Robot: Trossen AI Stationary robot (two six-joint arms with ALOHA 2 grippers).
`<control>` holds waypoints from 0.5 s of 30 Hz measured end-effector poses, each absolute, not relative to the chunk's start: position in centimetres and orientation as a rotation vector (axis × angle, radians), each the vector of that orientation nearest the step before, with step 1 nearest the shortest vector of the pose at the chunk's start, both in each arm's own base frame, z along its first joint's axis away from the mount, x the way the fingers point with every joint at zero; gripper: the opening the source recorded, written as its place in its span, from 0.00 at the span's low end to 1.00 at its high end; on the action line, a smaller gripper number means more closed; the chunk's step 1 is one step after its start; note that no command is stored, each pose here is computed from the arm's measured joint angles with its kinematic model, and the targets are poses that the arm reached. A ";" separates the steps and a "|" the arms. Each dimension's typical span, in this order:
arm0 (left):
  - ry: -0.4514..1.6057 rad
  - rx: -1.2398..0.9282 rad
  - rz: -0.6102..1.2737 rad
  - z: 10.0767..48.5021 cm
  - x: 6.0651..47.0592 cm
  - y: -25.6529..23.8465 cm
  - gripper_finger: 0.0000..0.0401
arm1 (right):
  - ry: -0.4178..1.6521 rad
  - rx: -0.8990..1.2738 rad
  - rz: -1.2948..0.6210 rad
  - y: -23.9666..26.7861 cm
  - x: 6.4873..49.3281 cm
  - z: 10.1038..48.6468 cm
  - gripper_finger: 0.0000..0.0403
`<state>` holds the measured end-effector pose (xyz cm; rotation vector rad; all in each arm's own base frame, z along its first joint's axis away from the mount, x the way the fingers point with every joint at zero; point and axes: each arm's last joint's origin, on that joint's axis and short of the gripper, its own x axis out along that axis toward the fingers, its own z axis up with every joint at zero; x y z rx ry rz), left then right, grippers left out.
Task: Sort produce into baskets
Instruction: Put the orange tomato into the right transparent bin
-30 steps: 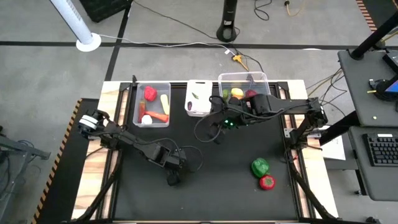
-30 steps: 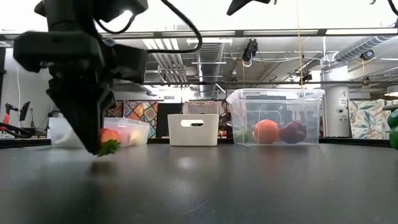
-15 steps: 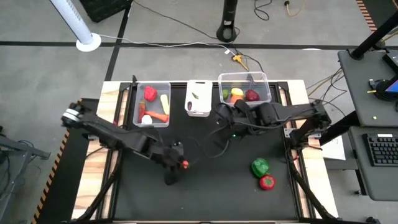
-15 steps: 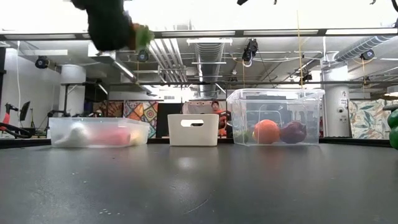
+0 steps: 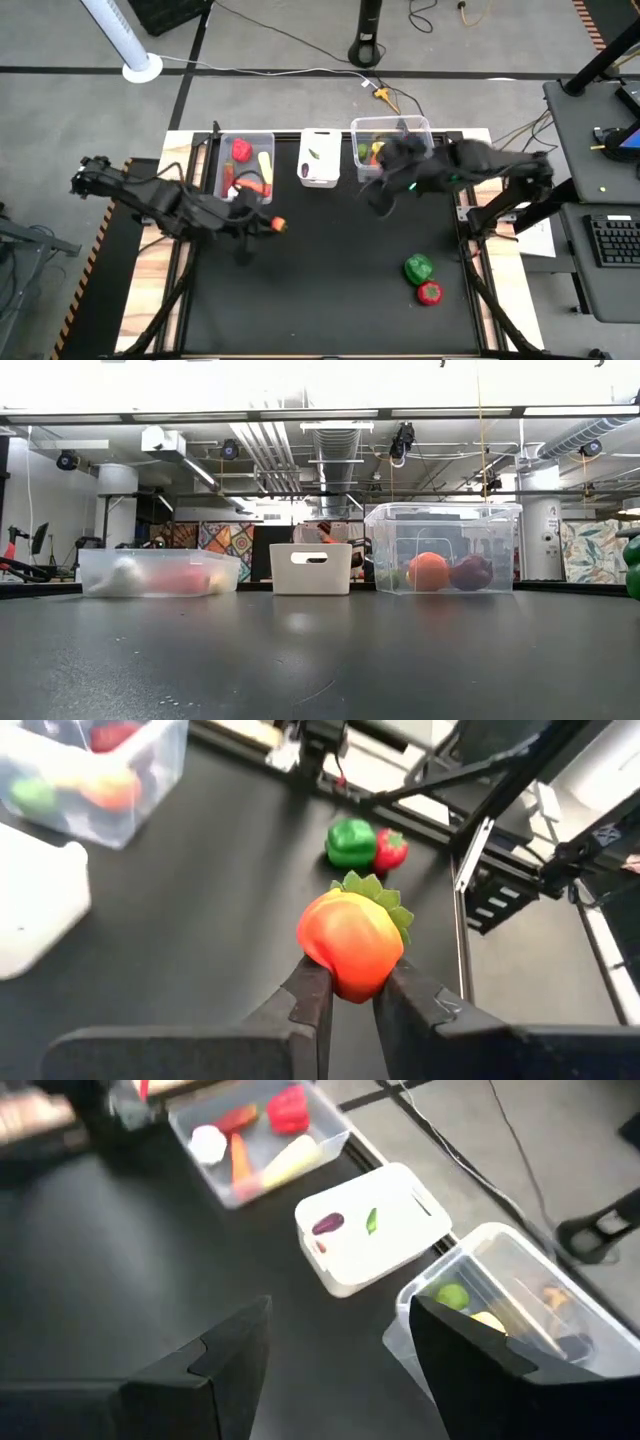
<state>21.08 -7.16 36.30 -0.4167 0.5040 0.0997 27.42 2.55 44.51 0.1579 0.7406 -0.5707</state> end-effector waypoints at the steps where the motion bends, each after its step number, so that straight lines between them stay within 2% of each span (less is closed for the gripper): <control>1: 0.492 -0.407 0.100 36.6 20.7 -6.9 0.10 | 0.719 0.186 -0.572 2.1 26.7 45.0 0.57; 7: 0.442 -0.303 0.102 37.5 19.6 -6.1 0.10 | 0.568 0.249 -0.533 1.5 24.0 46.3 0.57; 15: 0.441 -0.169 0.206 37.2 20.9 -3.5 0.10 | 0.453 0.370 -0.534 1.4 22.7 43.2 0.57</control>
